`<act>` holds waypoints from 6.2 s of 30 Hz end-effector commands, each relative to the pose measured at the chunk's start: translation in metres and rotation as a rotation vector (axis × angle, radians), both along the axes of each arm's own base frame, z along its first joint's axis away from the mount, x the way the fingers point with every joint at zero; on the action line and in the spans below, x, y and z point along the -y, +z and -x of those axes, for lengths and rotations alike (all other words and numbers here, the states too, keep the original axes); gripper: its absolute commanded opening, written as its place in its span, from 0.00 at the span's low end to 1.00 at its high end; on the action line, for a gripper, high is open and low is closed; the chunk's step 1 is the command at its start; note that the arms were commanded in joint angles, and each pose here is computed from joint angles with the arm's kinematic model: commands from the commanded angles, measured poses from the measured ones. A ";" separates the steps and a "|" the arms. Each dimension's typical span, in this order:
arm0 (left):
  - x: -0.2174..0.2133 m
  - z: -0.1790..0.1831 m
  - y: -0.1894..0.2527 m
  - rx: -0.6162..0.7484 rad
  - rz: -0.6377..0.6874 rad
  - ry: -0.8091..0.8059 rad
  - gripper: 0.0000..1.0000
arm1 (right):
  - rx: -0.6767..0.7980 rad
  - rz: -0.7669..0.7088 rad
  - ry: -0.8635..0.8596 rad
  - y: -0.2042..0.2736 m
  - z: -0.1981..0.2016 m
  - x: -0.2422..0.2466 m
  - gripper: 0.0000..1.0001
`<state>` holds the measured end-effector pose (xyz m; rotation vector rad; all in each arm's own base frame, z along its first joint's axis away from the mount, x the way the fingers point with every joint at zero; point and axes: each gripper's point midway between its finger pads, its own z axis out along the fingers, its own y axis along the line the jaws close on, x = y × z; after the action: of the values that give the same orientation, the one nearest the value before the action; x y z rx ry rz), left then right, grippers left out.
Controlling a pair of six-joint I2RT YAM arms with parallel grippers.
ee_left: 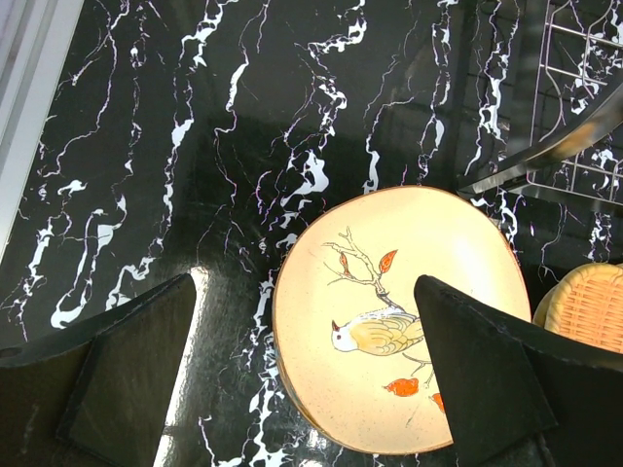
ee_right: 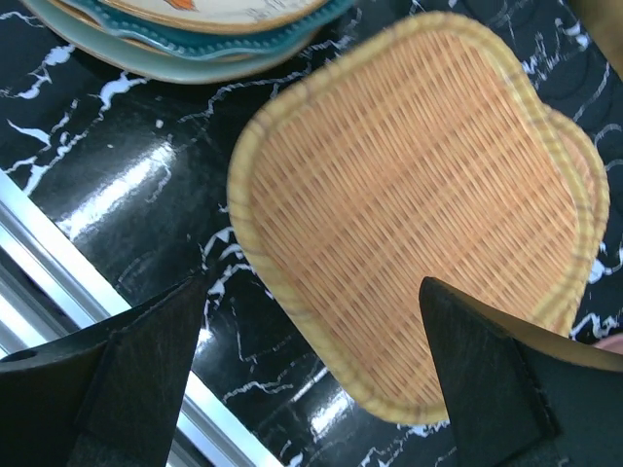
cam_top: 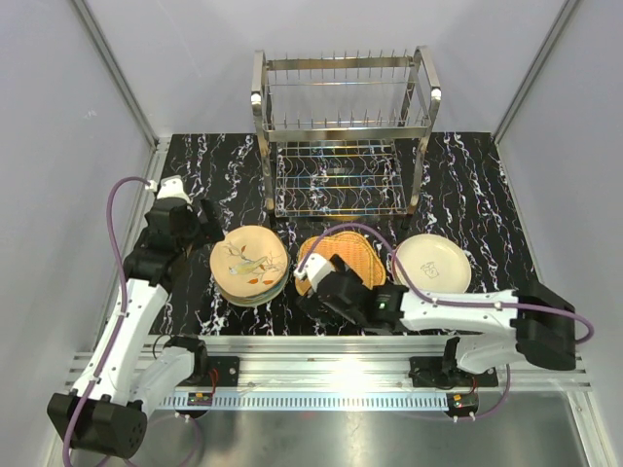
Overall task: Load the plates into the dish rack
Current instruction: Grab a plate with the right arm, then insert the plate into the dish rack
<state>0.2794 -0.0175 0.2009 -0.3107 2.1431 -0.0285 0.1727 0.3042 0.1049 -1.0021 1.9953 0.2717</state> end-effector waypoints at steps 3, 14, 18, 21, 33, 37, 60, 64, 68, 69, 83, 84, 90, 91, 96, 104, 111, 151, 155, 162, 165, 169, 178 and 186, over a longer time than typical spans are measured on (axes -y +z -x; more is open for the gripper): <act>0.004 -0.011 0.026 0.076 0.039 -0.009 0.99 | 0.113 -0.019 -0.019 0.022 -0.016 -0.041 0.97; 0.006 -0.008 0.034 0.108 0.051 -0.023 0.99 | 0.098 0.099 -0.029 -0.018 -0.016 -0.065 0.88; 0.006 -0.008 0.035 0.114 0.054 -0.026 0.99 | 0.171 0.161 -0.132 -0.018 -0.030 -0.061 0.88; 0.007 -0.007 0.036 0.119 0.057 -0.030 0.99 | 0.198 0.202 -0.174 -0.021 -0.035 -0.058 0.85; 0.007 -0.007 0.037 0.122 0.057 -0.036 0.99 | 0.181 0.256 -0.236 -0.040 -0.036 -0.052 0.59; 0.008 -0.007 0.038 0.123 0.061 -0.039 0.99 | 0.188 0.282 -0.236 -0.045 -0.036 -0.051 0.58; 0.007 -0.007 0.038 0.124 0.064 -0.036 0.99 | 0.226 0.194 -0.217 0.010 -0.031 -0.064 0.15; 0.008 -0.007 0.039 0.128 0.068 -0.040 0.99 | 0.216 0.150 -0.210 0.024 -0.029 -0.064 0.08; 0.007 -0.006 0.040 0.131 0.067 -0.039 0.99 | 0.195 0.108 -0.202 0.037 -0.026 -0.065 0.08; 0.007 -0.006 0.040 0.133 0.066 -0.038 0.99 | 0.189 0.094 -0.204 0.041 -0.025 -0.065 0.08; 0.008 -0.004 0.043 0.148 0.072 -0.043 0.99 | 0.045 -0.179 -0.215 0.098 -0.032 -0.049 0.00; 0.008 -0.004 0.043 0.148 0.070 -0.043 0.99 | 0.029 -0.211 -0.207 0.104 -0.031 -0.048 0.00; 0.007 -0.003 0.044 0.151 0.070 -0.043 0.99 | -0.005 -0.309 -0.221 0.123 -0.040 -0.036 0.00; 0.007 -0.004 0.044 0.150 0.068 -0.042 0.99 | -0.011 -0.325 -0.228 0.126 -0.043 -0.034 0.00; 0.007 -0.003 0.045 0.153 0.066 -0.040 0.99 | -0.042 -0.412 -0.247 0.145 -0.050 -0.027 0.00; 0.008 -0.003 0.046 0.155 0.072 -0.046 0.99 | -0.029 -0.488 -0.283 0.174 -0.060 -0.016 0.00; 0.007 -0.003 0.045 0.153 0.070 -0.039 0.99 | -0.004 -0.543 -0.342 0.190 -0.070 -0.005 0.00; 0.003 -0.007 0.038 0.130 0.059 -0.017 0.99 | 0.415 -1.088 -0.302 0.515 -0.093 0.027 0.00; 0.003 -0.006 0.038 0.129 0.059 -0.015 0.99 | 0.491 -1.138 -0.311 0.550 -0.103 0.025 0.00; 0.006 -0.007 0.036 0.125 0.071 -0.027 0.99 | 0.602 -1.166 -0.329 0.578 -0.122 0.014 0.00; 0.009 -0.007 0.034 0.124 0.082 -0.039 0.99 | 0.643 -1.171 -0.345 0.581 -0.130 0.011 0.00; 0.014 -0.008 0.033 0.119 0.099 -0.055 0.99 | 0.660 -1.180 -0.363 0.577 -0.141 0.003 0.00; 0.022 -0.010 0.028 0.103 0.126 -0.087 0.99 | 0.724 -1.210 -0.360 0.580 -0.161 -0.015 0.00; 0.028 -0.011 0.024 0.087 0.138 -0.113 0.99 | 0.803 -1.184 -0.333 0.567 -0.183 -0.042 0.00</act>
<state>0.2813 -0.0373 0.2090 -0.2804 2.1275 -0.1949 0.3721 0.3714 0.6138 -0.0427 1.1357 0.5855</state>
